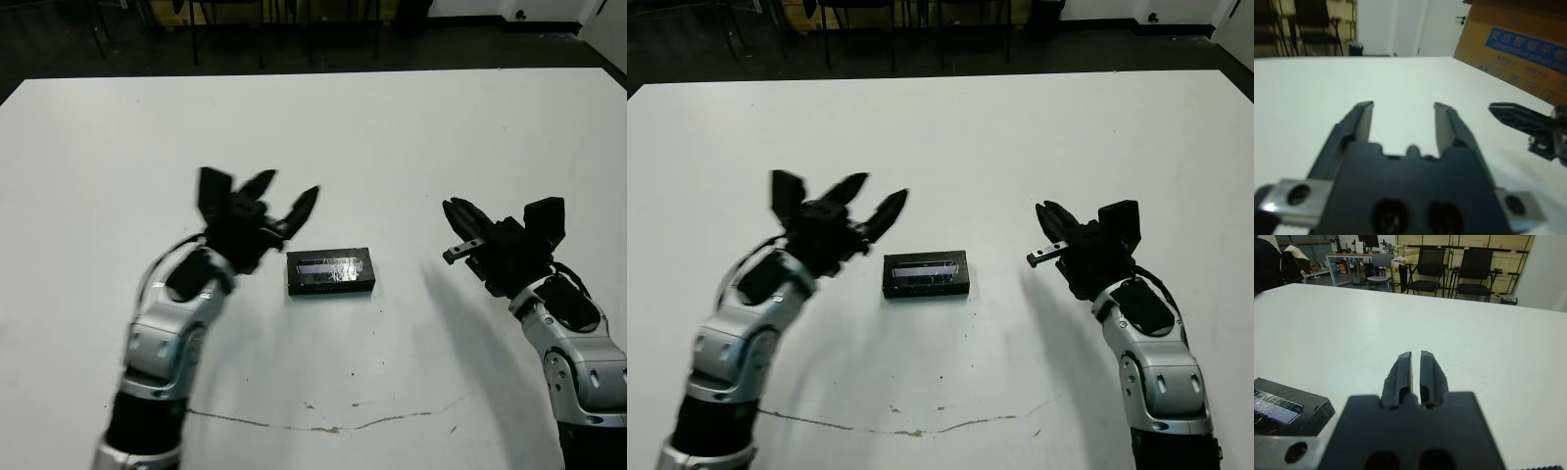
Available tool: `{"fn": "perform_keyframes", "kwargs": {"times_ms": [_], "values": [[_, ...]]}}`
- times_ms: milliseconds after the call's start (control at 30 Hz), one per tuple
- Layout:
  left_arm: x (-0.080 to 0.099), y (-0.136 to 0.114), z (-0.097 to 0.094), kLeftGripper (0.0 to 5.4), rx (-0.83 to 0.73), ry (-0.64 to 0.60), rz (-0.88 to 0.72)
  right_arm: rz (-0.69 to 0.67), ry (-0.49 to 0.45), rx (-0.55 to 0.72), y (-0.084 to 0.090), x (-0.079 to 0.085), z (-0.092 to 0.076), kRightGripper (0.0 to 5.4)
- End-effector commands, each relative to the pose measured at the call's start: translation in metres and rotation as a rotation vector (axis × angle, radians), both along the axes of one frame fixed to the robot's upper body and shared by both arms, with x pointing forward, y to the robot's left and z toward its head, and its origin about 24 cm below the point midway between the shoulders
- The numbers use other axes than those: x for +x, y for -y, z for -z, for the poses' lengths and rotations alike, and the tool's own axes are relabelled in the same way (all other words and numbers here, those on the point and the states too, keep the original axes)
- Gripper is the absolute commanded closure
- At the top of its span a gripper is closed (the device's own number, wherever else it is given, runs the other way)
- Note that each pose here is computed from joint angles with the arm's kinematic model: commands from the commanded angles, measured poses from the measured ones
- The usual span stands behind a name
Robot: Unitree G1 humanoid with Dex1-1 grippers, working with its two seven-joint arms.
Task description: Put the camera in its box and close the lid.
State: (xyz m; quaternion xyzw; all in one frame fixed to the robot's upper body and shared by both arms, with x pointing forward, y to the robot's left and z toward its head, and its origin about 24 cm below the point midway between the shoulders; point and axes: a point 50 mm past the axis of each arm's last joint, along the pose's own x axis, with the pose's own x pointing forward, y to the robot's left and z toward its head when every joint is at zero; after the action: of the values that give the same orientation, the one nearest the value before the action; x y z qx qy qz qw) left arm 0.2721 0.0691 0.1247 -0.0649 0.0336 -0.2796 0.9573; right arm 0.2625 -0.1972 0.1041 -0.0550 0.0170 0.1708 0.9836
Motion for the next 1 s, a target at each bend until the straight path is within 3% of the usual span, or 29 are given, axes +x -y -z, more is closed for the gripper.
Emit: {"fn": "perform_keyframes", "kwargs": {"times_ms": [33, 367, 800, 1000], "values": [[-0.001, 0.01, 0.019, 3.4, 0.049, -0.093, -0.013, 0.018, -0.023, -0.009, 0.003, -0.003, 0.005, 5.4], [-0.012, 0.016, 0.057, 5.34, 0.164, -0.292, -0.053, 0.015, -0.011, 0.031, 0.004, -0.004, 0.004, 5.4], [-0.033, 0.006, 0.094, 5.39, 0.29, -0.429, -0.04, -0.004, -0.003, 0.05, -0.003, -0.004, -0.003, 5.4], [-0.028, 0.003, 0.091, 5.39, 0.292, -0.376, -0.035, -0.003, 0.004, 0.048, -0.004, -0.004, -0.004, 5.4]]}}
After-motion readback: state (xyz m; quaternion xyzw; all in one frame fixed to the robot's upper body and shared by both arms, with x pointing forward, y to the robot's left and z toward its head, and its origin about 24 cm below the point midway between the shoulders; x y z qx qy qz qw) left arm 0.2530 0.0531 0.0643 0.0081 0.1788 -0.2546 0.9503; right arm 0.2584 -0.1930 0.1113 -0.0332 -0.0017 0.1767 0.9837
